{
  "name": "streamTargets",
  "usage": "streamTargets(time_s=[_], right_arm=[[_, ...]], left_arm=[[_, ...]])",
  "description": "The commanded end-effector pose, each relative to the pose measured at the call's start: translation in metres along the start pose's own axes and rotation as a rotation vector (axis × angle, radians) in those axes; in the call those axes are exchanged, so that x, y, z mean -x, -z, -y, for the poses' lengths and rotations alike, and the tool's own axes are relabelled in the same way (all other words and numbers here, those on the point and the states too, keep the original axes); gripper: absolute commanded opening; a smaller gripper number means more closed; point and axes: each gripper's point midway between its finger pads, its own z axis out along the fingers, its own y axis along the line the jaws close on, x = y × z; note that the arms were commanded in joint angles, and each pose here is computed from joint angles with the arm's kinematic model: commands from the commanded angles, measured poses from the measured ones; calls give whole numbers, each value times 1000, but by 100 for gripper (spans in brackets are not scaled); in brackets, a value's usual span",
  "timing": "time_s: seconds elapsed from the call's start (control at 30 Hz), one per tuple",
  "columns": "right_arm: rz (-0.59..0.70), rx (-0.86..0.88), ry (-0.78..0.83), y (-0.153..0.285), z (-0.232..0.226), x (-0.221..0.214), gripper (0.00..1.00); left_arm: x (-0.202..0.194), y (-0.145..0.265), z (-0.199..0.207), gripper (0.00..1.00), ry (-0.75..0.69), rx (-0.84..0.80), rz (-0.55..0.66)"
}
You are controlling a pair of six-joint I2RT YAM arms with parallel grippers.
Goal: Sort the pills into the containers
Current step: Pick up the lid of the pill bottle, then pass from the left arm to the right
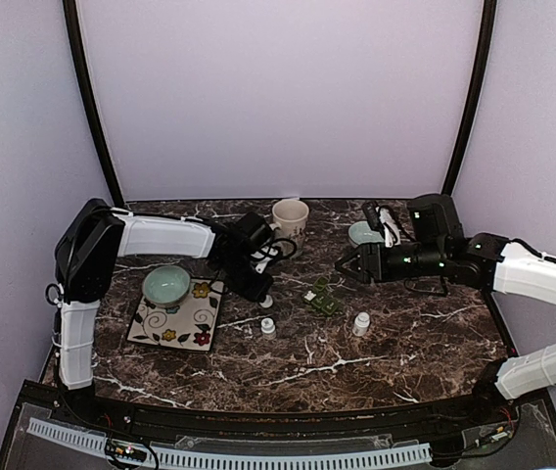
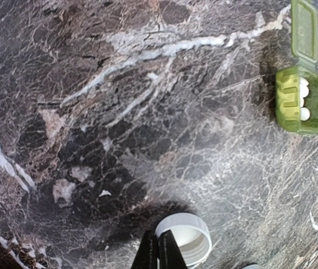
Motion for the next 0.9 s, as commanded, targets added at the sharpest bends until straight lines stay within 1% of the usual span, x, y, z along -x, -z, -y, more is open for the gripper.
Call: streamTargets(time_s=[0.0,0.13,0.37,0.63,0.77,0.87], right_arm=[[97,37,30,12,-16,23,54],[109,58,24,12,-20,25,54],[110,164,-22,1,-32,24,58],[105,310,-91,-8,-48,21,63],[120,405,-120,-5,-59,26,69],[127,446,-133,-3,-63,28,73]], left_arm=[[24,37,11,0,4,-57,120],[35,52,13,0,9,-80,173],[64,94,30,0,45,-221,310],[80,137,64,0,69,-493,417],[85,156,79,0,61,-623,446],[87,171,89,0,54,-709,469]])
